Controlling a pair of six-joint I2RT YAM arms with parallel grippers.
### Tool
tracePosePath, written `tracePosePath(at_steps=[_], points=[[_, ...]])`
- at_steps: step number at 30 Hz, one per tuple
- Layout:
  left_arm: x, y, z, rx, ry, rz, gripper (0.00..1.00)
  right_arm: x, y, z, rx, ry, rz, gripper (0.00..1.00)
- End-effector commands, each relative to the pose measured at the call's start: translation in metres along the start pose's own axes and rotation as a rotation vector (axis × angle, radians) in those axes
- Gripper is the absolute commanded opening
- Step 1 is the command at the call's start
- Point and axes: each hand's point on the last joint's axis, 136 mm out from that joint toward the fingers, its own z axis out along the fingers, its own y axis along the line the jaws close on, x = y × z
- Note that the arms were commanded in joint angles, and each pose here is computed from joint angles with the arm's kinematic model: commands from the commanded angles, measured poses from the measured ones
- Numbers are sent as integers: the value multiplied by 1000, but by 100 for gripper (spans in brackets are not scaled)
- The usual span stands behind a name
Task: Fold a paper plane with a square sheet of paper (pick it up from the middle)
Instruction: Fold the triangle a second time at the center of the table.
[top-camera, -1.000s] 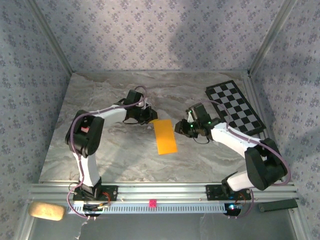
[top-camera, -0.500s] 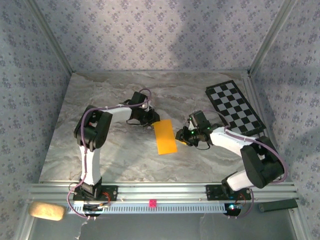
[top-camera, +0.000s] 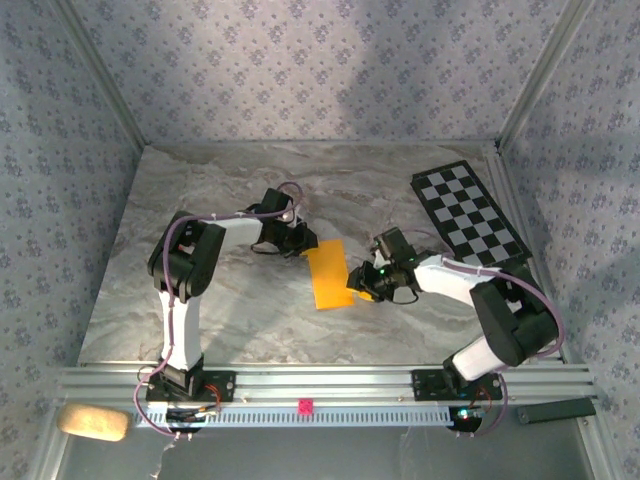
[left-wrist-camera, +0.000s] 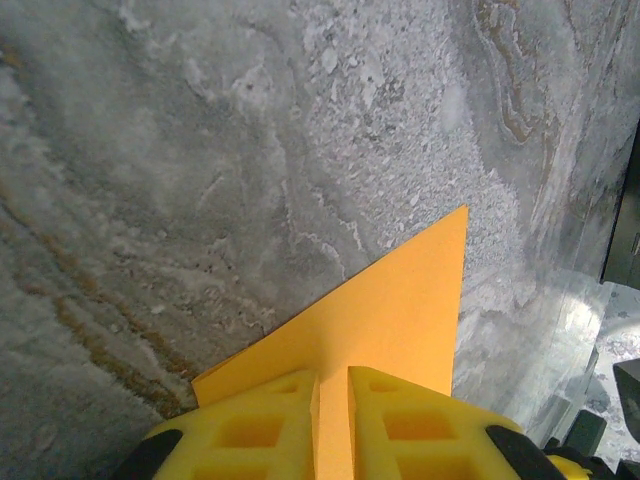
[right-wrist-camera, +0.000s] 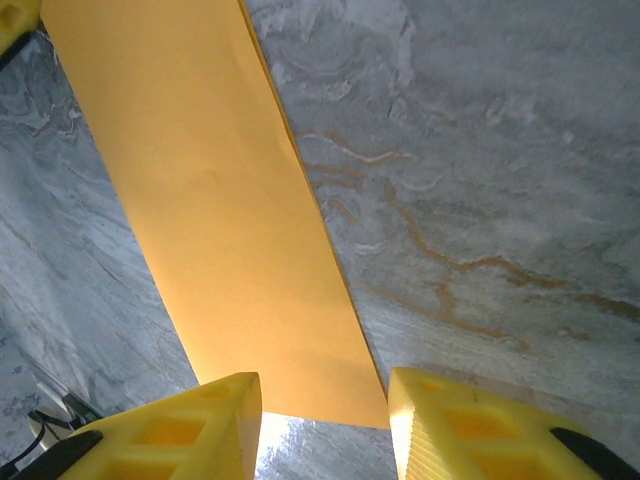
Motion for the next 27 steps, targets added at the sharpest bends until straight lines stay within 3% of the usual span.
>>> tracePosePath(at_steps=[1,14,27], points=[[11,24,13,-48,32,-8,15,11,-4,5,7,43,19,41],[10,23,11,-46,29,-15,15,29,-9,10,30,108,36,40],[11,24,11,-45,31,-18,15,30,-20,9,81,96,79,40]])
